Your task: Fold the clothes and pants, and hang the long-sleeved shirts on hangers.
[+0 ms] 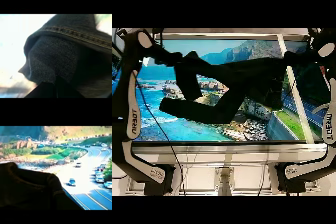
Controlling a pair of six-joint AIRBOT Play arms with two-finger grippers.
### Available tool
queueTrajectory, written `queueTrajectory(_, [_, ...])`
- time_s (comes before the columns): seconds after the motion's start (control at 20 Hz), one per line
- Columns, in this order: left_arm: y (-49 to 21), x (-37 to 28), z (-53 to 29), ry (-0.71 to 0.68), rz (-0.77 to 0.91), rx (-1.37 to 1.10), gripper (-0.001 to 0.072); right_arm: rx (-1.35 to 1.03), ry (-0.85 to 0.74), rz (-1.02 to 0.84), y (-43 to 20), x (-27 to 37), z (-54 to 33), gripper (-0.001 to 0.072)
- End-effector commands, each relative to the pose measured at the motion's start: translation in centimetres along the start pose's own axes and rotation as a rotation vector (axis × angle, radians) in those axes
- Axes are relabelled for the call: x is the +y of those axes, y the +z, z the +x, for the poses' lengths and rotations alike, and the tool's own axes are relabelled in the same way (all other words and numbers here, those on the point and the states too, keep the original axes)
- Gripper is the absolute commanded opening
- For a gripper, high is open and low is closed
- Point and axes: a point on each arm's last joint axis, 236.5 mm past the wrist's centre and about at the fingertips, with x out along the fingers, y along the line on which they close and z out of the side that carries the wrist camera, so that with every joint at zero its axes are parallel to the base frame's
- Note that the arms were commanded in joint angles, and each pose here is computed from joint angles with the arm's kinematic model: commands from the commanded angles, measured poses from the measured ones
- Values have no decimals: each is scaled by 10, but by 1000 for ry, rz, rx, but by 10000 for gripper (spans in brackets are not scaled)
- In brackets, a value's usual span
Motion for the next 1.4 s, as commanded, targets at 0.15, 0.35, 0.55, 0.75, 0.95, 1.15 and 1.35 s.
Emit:
queueTrajectory(0.15, [-137,-40,0,49,199,421,23,229,-223,-52,-49,-57,-22,20])
queueTrajectory(0.35, [-258,-85,42,26,314,539,25,427,-230,32,-114,-85,-16,20])
queueTrajectory(0.55, [-351,-88,33,45,289,568,31,620,-235,120,-193,-109,-4,21])
queueTrajectory(0.75, [-337,-92,-5,-6,206,315,41,747,-313,150,-241,-142,-15,21])
queueTrajectory(0.95, [-304,-80,-68,-46,98,65,272,785,-394,185,-254,-172,-35,20])
queueTrajectory(1.15, [-266,-30,-96,66,-28,-148,301,703,-416,177,-237,-179,-39,20])
queueTrajectory(1.35, [-240,15,-54,148,-144,-126,577,647,-403,171,-225,-174,-40,21])
